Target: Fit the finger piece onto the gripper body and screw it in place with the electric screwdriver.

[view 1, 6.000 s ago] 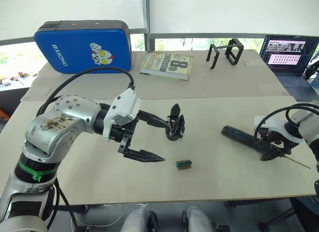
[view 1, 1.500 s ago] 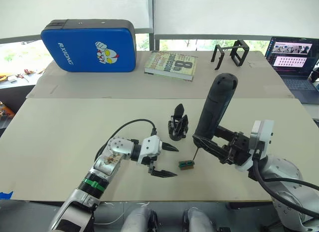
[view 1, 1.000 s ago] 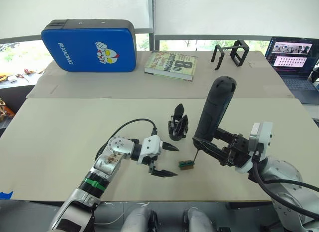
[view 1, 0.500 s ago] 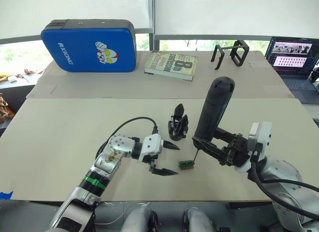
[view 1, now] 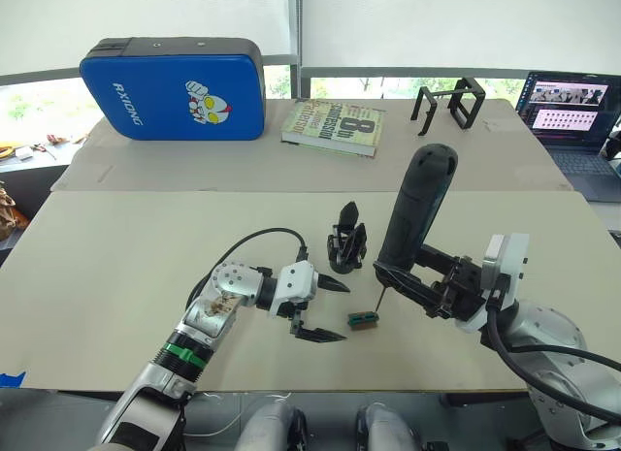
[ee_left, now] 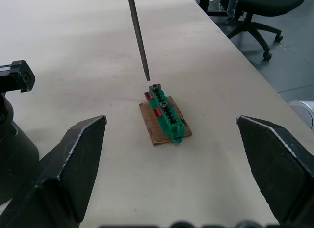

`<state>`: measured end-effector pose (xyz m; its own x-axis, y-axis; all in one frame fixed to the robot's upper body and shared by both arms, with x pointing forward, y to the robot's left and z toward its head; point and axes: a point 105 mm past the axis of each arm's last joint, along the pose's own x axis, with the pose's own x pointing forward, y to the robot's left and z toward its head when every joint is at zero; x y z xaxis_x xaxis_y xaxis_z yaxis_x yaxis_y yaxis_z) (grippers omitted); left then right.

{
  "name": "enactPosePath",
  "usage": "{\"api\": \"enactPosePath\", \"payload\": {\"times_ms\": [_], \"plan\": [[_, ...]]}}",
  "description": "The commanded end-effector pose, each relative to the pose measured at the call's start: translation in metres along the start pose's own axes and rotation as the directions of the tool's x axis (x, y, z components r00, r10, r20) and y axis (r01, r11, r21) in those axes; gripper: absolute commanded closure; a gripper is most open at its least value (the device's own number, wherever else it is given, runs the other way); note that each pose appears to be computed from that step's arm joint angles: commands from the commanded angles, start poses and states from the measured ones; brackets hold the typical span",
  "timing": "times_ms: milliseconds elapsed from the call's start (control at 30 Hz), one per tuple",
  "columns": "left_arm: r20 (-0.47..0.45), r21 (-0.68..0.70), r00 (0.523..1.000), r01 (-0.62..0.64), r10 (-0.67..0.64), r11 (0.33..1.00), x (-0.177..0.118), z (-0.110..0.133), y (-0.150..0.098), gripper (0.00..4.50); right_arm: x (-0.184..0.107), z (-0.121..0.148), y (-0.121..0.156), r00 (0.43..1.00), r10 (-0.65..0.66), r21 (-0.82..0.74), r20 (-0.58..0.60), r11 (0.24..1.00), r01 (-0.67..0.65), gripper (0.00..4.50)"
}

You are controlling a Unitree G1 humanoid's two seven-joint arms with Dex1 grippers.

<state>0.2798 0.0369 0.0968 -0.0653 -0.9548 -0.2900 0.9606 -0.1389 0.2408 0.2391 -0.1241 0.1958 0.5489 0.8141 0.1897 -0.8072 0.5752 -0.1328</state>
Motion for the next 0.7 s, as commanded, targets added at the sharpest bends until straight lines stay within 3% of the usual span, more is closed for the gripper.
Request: {"api": "enactPosePath", "payload": {"times_ms": [33, 700], "plan": [[0.009, 0.030, 1.000, 0.000, 0.000, 1.000, -0.0005, 0.0042, 0.0013, 0.00, 0.0019, 0.0123, 0.0068, 0.999, 0.032, -0.041, 0.041, 0.999, -0.030, 2.58], [0.010, 0.033, 1.000, -0.002, 0.001, 0.999, 0.0004, 0.0048, 0.0013, 0.00, 0.0036, 0.0159, 0.0038, 0.999, 0.019, -0.053, 0.038, 0.998, -0.017, 2.58]]}}
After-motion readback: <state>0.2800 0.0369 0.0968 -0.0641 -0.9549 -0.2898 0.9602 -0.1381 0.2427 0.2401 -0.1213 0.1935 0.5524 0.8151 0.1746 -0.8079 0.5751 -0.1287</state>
